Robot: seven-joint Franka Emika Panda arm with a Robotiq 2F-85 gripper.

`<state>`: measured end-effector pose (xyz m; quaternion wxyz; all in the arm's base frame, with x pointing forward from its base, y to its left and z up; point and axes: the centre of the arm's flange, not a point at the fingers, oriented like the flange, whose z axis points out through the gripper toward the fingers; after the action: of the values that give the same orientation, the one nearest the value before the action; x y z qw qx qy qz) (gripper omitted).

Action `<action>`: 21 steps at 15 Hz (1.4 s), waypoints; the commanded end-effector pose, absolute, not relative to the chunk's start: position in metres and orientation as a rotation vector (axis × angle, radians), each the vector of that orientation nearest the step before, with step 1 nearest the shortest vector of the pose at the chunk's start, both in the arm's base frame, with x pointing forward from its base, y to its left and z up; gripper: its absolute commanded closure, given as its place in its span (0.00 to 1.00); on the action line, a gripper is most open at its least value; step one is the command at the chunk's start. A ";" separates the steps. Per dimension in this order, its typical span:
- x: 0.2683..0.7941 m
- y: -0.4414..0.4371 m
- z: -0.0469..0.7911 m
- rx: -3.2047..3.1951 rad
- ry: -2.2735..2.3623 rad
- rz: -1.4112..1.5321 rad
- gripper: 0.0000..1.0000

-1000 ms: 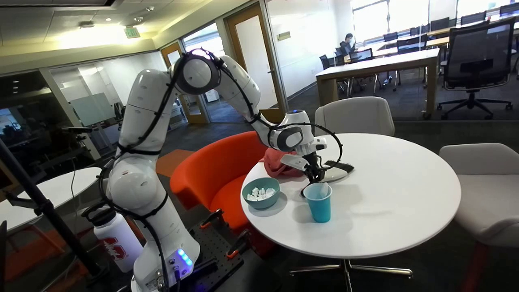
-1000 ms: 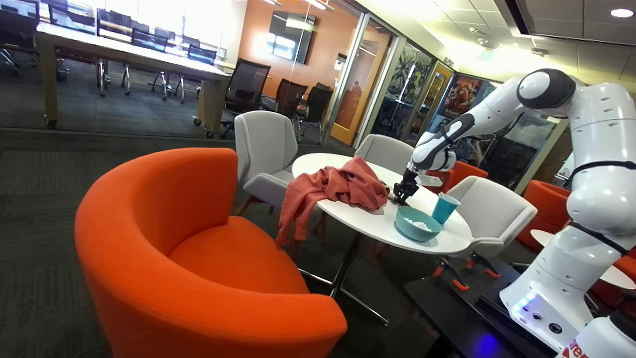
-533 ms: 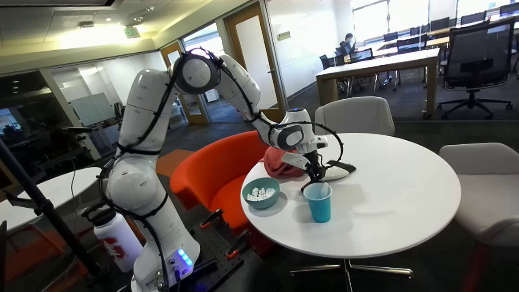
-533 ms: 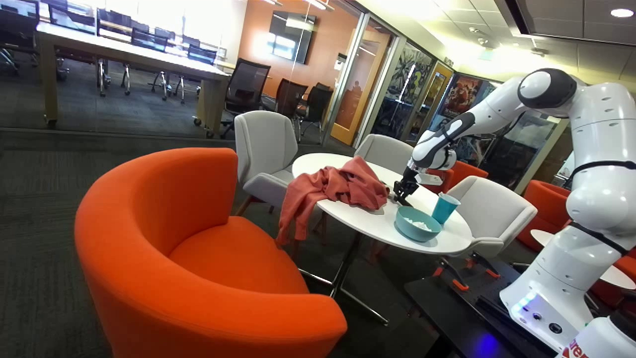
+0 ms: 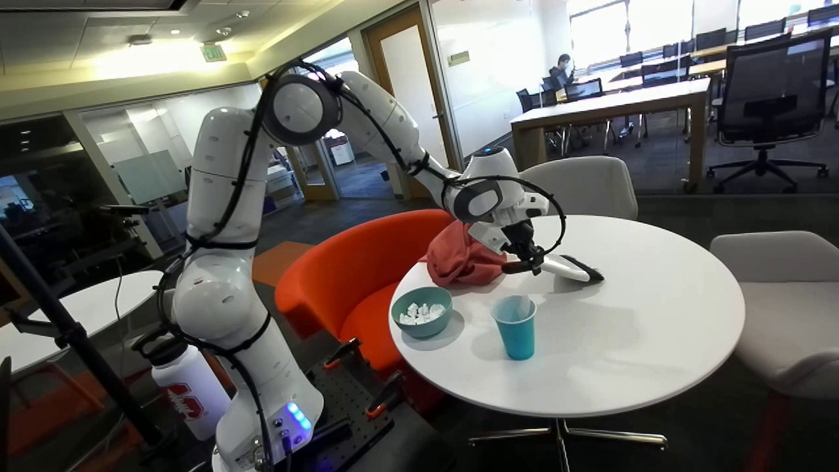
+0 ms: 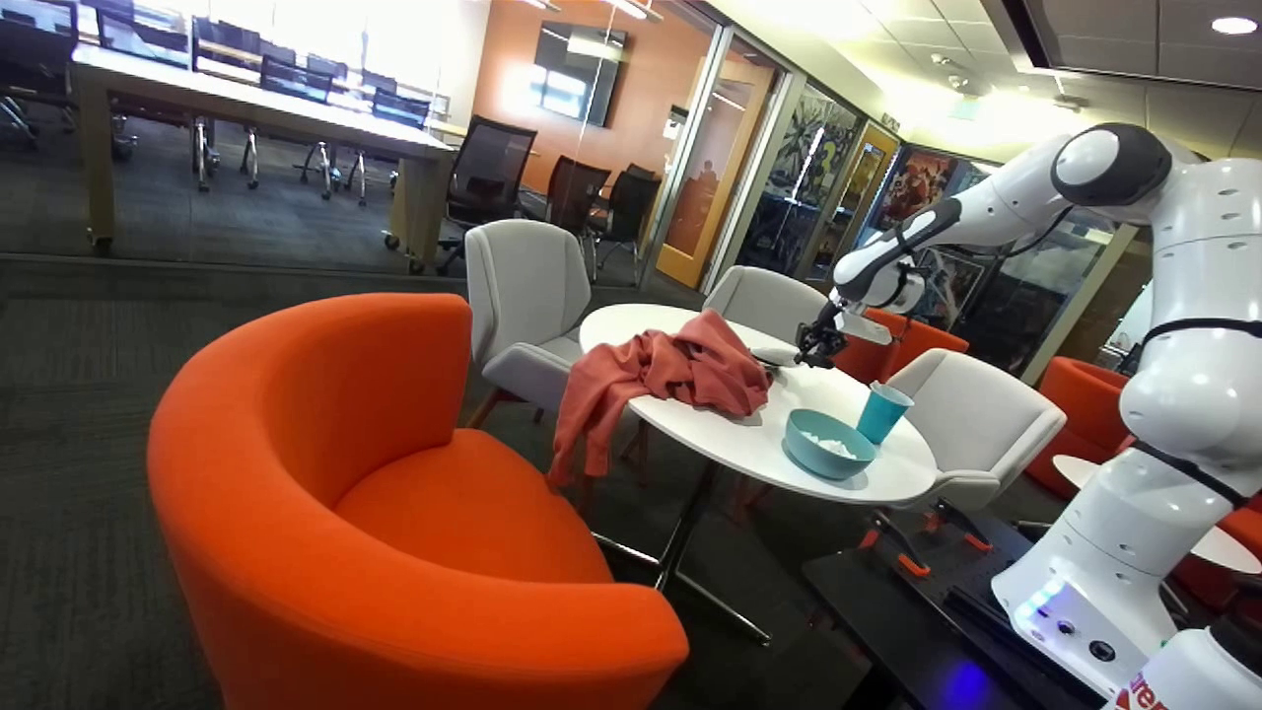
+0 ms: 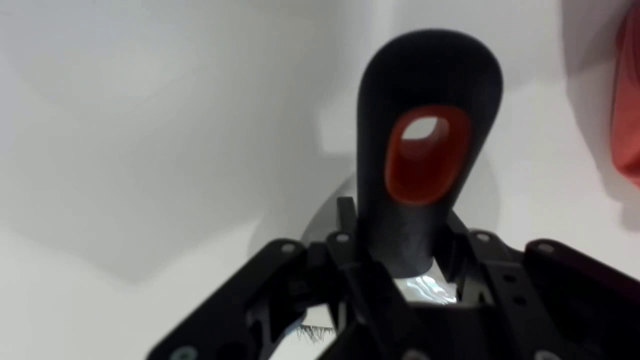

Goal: Move the broom to the right

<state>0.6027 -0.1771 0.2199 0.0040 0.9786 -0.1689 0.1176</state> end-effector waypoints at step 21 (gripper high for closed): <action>0.601 -0.291 0.175 2.628 -1.450 0.340 0.28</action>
<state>0.5936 -0.3081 0.1629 0.0542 0.8648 -0.4855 0.1159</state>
